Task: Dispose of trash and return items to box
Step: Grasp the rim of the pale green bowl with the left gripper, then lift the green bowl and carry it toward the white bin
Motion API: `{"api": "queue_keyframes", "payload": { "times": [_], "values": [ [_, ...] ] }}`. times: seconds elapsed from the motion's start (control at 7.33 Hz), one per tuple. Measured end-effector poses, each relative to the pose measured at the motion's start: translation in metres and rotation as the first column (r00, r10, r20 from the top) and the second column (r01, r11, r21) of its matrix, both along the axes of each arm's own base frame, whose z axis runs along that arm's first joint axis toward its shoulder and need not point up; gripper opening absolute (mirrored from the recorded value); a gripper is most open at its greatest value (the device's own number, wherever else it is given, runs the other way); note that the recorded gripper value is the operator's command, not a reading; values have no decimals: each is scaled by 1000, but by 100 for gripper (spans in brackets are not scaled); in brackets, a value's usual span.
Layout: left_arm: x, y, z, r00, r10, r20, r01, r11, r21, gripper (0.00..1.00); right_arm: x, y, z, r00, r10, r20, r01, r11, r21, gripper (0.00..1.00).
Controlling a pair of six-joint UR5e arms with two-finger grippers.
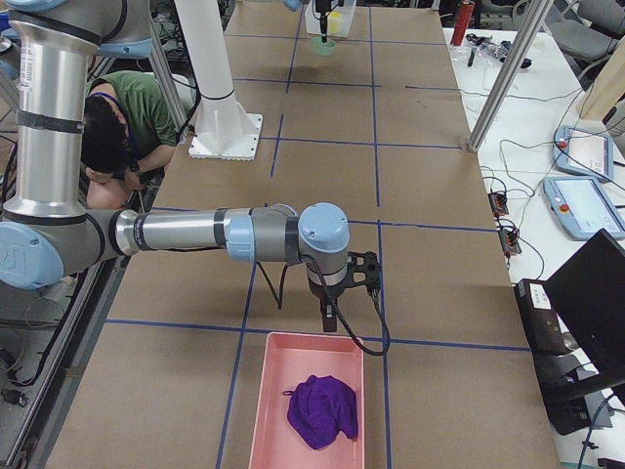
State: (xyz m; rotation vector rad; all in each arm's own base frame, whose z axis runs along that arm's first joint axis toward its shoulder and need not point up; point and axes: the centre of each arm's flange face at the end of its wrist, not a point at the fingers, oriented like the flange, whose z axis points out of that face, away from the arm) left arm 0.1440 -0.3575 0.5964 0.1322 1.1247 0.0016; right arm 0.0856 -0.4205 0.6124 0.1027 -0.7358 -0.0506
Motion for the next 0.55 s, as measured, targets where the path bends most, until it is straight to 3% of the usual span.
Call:
{"api": "queue_keyframes", "payload": {
  "times": [0.27,0.55],
  "values": [
    [-27,-22,6,998,-11,67,8,999,40,0,-4,-1,15,1000,-9,-18,10,1000,19,100],
    [-75,-69,8,985,-34,171,21,996,82,0,-7,-5,19,1000,-11,2,11,1000,24,100]
  ]
}}
